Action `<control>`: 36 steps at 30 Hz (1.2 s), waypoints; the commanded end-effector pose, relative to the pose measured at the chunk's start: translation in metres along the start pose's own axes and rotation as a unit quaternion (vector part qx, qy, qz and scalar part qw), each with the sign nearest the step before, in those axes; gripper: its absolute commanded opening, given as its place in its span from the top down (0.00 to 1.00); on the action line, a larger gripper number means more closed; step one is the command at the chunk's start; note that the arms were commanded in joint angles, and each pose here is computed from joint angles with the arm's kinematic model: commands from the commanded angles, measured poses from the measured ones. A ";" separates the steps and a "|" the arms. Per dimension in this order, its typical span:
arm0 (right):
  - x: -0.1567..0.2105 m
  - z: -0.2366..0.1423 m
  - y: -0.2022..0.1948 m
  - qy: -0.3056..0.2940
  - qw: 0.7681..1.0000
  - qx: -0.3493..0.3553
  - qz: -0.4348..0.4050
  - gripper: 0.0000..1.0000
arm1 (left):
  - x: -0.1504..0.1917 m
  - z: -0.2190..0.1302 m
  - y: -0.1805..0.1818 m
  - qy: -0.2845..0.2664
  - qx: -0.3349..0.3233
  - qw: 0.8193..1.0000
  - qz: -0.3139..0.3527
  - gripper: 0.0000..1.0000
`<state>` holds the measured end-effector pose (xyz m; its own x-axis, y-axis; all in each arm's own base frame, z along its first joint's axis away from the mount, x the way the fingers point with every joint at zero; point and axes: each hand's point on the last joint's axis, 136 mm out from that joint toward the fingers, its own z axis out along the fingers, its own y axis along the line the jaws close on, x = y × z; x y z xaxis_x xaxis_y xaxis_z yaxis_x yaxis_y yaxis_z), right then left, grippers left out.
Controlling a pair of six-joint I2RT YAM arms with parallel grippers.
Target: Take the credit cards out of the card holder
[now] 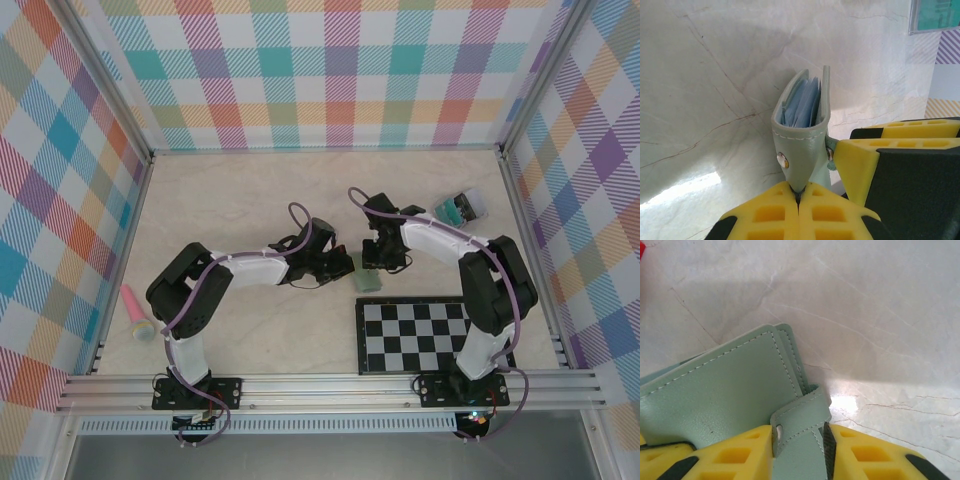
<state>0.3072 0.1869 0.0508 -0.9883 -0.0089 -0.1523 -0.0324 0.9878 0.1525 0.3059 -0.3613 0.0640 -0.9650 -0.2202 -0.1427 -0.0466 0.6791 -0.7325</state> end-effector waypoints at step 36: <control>0.005 0.005 -0.054 0.004 0.994 0.068 0.084 1.00 | -0.008 -0.022 0.031 -0.047 -0.076 0.996 -0.008 1.00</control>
<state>0.3123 0.1774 0.0505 -0.9843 0.0853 -0.1546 0.0539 0.9789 0.1969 0.3076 -0.3478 0.0622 -0.9490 -0.2580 -0.1812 -0.0644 0.7211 -0.6899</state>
